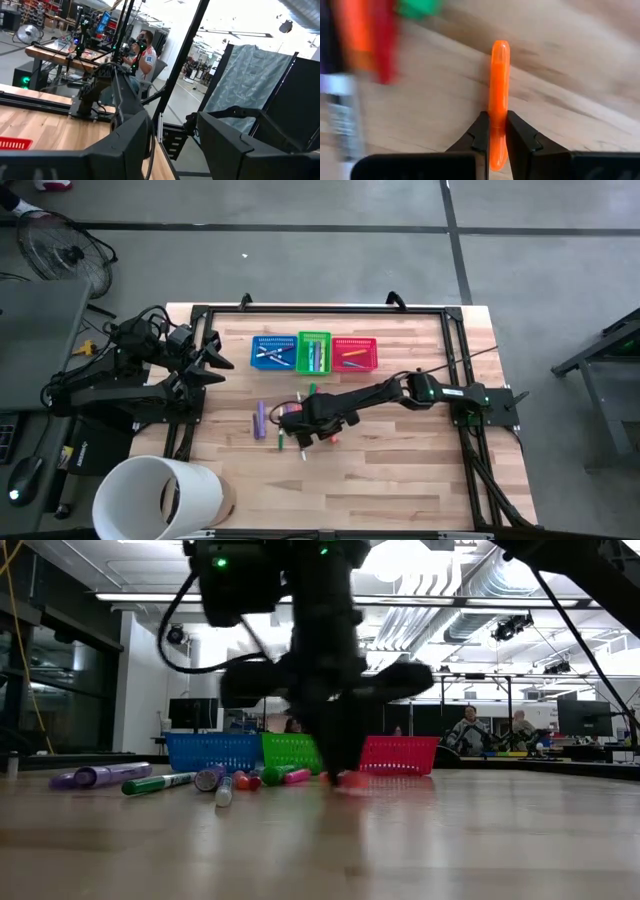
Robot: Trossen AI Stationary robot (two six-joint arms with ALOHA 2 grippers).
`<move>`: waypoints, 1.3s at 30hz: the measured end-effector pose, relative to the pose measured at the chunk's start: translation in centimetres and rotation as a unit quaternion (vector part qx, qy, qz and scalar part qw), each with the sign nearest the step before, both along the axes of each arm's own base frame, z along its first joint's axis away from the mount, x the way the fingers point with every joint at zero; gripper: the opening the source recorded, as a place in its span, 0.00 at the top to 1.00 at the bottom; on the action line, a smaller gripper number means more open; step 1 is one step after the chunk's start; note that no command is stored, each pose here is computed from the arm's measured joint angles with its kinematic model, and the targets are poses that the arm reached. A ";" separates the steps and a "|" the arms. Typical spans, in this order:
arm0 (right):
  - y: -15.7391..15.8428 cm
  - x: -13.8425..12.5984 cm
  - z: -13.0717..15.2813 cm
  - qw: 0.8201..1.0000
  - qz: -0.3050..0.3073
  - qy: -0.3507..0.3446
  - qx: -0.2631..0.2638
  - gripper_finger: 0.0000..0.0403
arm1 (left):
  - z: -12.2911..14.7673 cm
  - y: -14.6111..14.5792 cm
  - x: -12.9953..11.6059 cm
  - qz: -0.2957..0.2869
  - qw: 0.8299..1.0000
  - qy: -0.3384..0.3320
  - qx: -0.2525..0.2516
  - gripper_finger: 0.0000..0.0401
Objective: Pick & Place Markers
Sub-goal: Put the right orange pen into the red bin
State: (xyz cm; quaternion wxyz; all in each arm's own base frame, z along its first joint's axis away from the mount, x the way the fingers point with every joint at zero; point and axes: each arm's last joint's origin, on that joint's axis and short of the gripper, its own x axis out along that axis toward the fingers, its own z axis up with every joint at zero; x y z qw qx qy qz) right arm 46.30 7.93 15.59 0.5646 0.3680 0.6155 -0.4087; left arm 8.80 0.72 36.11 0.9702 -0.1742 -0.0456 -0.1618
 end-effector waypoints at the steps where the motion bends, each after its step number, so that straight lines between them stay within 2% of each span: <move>1: -0.1 -0.3 0.7 1.000 0.000 0.002 -0.006 0.93 | 0.0 0.0 0.0 0.003 1.000 0.000 0.000 0.57; 11: -1.1 -3.5 8.0 0.998 0.008 0.004 -0.059 0.93 | 0.0 0.1 0.0 0.011 1.000 -0.001 -0.002 0.57; 19: -1.9 -5.8 14.1 0.990 0.018 -0.078 -0.116 0.93 | 0.0 0.1 0.0 0.013 1.000 0.002 -0.003 0.57; 25: -3.6 -7.5 17.6 0.981 0.034 -0.120 -0.149 0.93 | -0.2 0.1 0.1 0.018 1.000 0.010 -0.006 0.57; 31: -7.0 -8.6 19.7 0.974 0.075 -0.126 -0.173 0.93 | -0.3 0.2 0.1 0.024 1.000 0.014 -0.008 0.57; 39: -12.4 -9.5 20.5 0.965 0.182 -0.097 -0.159 0.93 | -0.3 0.2 0.1 0.037 0.999 0.015 -0.010 0.57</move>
